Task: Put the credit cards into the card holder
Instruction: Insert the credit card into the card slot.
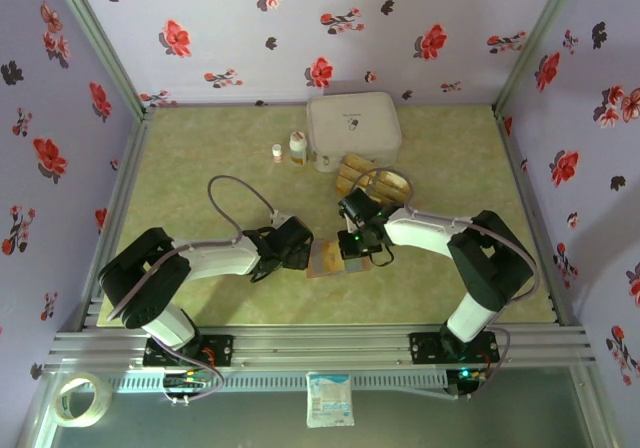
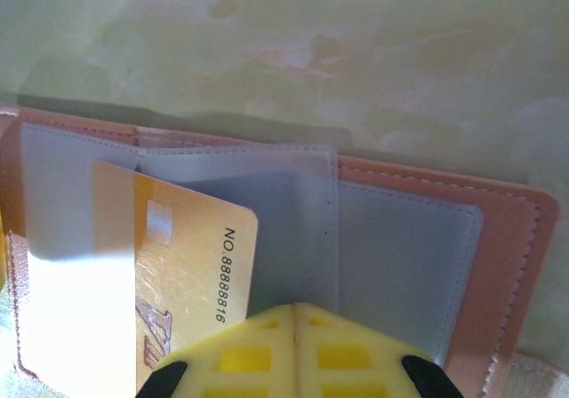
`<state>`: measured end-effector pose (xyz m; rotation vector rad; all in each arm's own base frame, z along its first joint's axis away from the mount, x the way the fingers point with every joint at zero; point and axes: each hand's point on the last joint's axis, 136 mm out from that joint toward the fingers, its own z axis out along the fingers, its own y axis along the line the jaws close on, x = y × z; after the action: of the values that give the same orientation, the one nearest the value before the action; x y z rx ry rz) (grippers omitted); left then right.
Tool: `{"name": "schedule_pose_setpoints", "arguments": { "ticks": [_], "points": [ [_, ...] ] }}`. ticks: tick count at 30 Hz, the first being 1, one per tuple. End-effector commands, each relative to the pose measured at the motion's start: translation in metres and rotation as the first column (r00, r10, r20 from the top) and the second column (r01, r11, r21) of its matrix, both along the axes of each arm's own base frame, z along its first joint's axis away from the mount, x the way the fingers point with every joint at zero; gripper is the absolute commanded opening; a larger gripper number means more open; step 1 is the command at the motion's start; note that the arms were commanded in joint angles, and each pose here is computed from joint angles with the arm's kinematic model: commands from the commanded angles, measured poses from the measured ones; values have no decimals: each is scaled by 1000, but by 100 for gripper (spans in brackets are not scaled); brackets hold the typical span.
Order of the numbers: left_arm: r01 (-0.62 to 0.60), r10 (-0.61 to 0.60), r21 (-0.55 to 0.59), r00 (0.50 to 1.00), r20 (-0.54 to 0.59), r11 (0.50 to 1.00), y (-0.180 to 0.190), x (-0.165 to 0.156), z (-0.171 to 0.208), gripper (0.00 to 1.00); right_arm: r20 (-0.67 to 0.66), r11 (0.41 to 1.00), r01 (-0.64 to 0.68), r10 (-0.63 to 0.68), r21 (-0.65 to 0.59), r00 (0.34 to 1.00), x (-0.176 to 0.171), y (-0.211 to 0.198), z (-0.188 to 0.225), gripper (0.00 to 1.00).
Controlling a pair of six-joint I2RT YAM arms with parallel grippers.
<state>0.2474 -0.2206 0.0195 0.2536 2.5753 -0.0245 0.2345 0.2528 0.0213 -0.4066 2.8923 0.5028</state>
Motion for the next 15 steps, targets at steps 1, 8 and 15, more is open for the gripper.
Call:
{"name": "schedule_pose_setpoints", "arguments": {
  "ticks": [1, 8, 15],
  "points": [
    [9, -9, 6, 1000, -16, 1000, -4, 1, -8, 100, -4, 999, -2, 2, -33, 1000, -1, 4, -3, 5],
    [9, -9, 5, 1000, -13, 1000, -4, 2, -5, 100, 60, 995, 3, 3, -101, 998, 5, -13, 15, 10],
    [3, -3, 3, 1000, 0, 1000, 1, 0, 8, 100, 87, 995, 9, 0, -98, 996, 9, -19, 30, 12]
  ]
}}
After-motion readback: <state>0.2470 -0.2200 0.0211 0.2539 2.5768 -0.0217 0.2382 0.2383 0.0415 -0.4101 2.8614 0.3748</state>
